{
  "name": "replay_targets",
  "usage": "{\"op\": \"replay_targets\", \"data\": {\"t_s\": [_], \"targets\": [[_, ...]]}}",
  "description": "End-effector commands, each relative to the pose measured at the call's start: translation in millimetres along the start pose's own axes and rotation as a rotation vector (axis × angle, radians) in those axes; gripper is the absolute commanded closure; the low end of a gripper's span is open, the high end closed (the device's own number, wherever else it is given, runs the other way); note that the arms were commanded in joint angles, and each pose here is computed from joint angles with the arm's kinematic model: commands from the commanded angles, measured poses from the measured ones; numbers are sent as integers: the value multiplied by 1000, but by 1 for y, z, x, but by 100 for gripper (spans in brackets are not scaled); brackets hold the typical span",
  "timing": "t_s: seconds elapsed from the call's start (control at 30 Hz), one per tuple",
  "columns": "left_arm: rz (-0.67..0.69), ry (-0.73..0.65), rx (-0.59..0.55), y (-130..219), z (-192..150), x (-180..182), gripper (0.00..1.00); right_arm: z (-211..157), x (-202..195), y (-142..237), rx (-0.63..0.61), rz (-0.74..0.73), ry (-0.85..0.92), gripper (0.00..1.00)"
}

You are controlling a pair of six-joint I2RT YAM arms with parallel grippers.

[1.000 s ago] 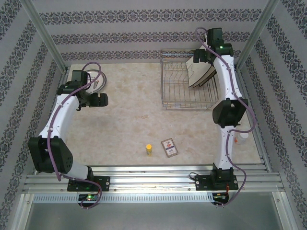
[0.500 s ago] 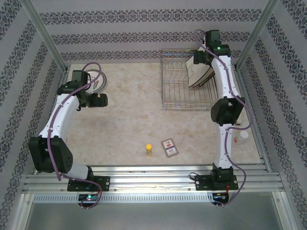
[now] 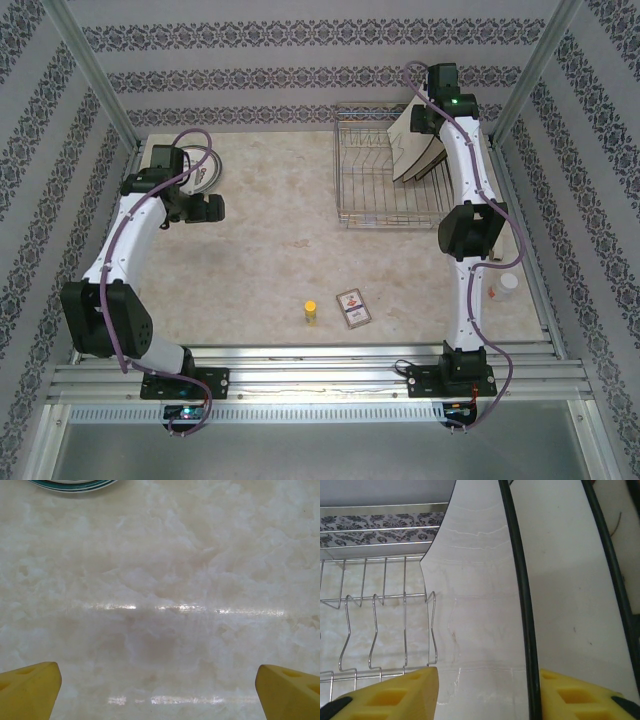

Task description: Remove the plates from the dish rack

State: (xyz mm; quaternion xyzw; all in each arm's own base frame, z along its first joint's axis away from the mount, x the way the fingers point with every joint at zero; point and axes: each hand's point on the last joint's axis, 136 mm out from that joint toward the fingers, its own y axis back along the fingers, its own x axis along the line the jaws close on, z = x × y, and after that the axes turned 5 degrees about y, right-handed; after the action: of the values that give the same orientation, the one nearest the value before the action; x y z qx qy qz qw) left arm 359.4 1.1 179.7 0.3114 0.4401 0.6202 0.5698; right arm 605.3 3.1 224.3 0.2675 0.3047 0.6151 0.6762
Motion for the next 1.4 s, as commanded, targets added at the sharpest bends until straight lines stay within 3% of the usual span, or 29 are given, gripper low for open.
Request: {"op": "replay_targets", "data": {"t_s": [0.0, 0.27, 0.77, 1.1, 1.37], "targets": [[18, -34, 13, 4, 0, 0, 0, 4, 11, -8, -20, 24, -2, 58], [19, -35, 15, 3, 0, 0, 0, 2, 17, -12, -14, 40, -13, 67], [25, -34, 8, 7, -3, 1, 0, 8, 28, -2, -34, 68, -24, 100], [26, -31, 15, 7, -6, 2, 0, 30, 35, 30, -105, 82, -38, 100], [18, -29, 25, 2, -12, 1, 0, 56, 20, 81, -206, 31, -34, 100]]}}
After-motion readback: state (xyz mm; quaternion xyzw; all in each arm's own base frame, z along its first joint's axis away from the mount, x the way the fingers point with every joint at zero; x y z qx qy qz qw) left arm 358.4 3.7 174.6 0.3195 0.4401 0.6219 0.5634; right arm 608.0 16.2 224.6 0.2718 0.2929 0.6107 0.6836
